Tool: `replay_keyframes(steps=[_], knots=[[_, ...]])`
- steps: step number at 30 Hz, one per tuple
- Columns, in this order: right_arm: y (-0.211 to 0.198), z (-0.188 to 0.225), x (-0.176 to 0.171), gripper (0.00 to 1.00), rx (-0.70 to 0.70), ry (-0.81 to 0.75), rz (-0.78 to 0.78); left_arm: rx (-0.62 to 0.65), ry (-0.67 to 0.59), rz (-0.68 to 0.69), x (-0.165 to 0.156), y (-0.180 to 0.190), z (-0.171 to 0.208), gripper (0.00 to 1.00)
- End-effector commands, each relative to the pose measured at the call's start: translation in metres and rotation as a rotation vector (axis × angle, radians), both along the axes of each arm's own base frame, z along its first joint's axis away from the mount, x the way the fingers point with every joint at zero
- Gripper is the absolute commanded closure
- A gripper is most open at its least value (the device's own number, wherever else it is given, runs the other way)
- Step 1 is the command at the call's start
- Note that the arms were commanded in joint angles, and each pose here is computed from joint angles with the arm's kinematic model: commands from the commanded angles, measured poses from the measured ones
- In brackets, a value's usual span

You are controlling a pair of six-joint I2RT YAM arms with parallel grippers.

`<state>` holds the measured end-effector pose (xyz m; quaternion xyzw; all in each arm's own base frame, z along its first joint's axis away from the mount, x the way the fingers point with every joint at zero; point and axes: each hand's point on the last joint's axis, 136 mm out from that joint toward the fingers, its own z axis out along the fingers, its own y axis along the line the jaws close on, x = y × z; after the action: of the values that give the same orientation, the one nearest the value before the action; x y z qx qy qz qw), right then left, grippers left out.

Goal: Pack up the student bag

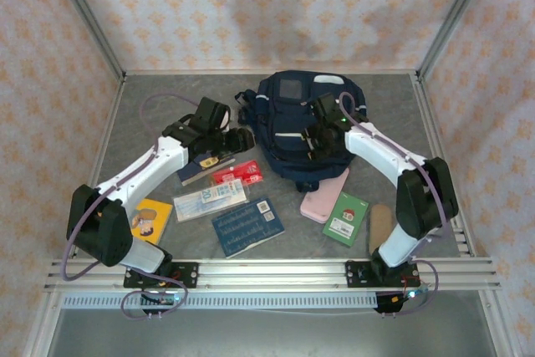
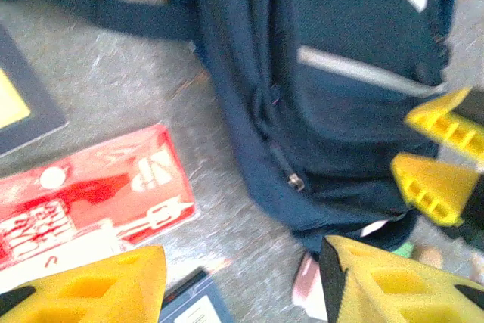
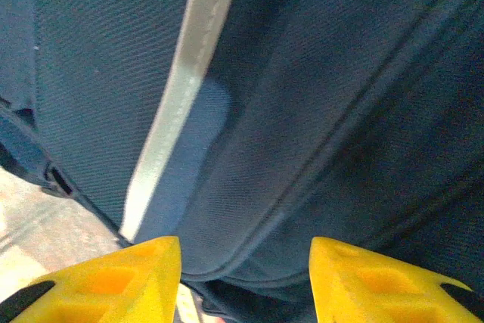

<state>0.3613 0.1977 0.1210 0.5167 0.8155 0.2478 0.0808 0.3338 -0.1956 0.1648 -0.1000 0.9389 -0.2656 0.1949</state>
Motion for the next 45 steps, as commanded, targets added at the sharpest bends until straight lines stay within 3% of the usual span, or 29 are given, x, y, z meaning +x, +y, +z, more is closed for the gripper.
replay_keyframes(steps=[1,6,13,14,15,17,23,27,30,35,40,45], knots=[[0.008,0.008,0.022,0.52,0.06,-0.061,-0.085,0.036,0.021,-0.031,-0.008,0.004,-0.01,0.44],[0.004,-0.016,0.019,0.51,-0.012,0.024,-0.069,0.029,0.029,-0.034,-0.007,0.001,-0.014,0.44],[0.002,-0.03,0.009,0.4,-0.024,0.1,-0.088,0.035,0.048,-0.04,-0.008,0.001,-0.021,0.44],[-0.002,-0.028,0.005,0.36,-0.04,0.108,-0.088,0.037,0.05,-0.041,-0.009,0.001,-0.022,0.44],[-0.006,-0.025,0.002,0.26,-0.057,0.113,-0.091,0.038,0.052,-0.04,-0.009,0.002,-0.023,0.44],[-0.014,-0.021,-0.002,0.18,-0.088,0.119,-0.107,0.04,0.05,-0.04,-0.009,0.002,-0.024,0.44],[-0.031,-0.034,-0.006,0.18,-0.137,0.264,-0.191,0.05,0.063,-0.037,-0.008,0.003,-0.028,0.45],[-0.028,-0.049,-0.005,0.26,-0.195,0.405,-0.164,0.058,0.064,-0.037,-0.006,0.003,-0.028,0.46],[-0.023,-0.06,0.005,0.37,-0.2,0.403,-0.145,0.062,0.064,-0.04,-0.006,0.003,-0.029,0.47],[-0.024,-0.059,0.027,0.67,-0.161,0.326,-0.153,0.078,0.058,-0.049,-0.005,0.004,-0.031,0.47],[-0.029,-0.024,0.037,1.0,-0.166,0.22,-0.106,0.108,0.03,-0.065,-0.002,0.007,-0.026,0.49],[-0.028,0.016,0.042,1.0,-0.153,0.157,-0.031,0.182,-0.037,-0.124,0.014,0.009,-0.011,0.47]])
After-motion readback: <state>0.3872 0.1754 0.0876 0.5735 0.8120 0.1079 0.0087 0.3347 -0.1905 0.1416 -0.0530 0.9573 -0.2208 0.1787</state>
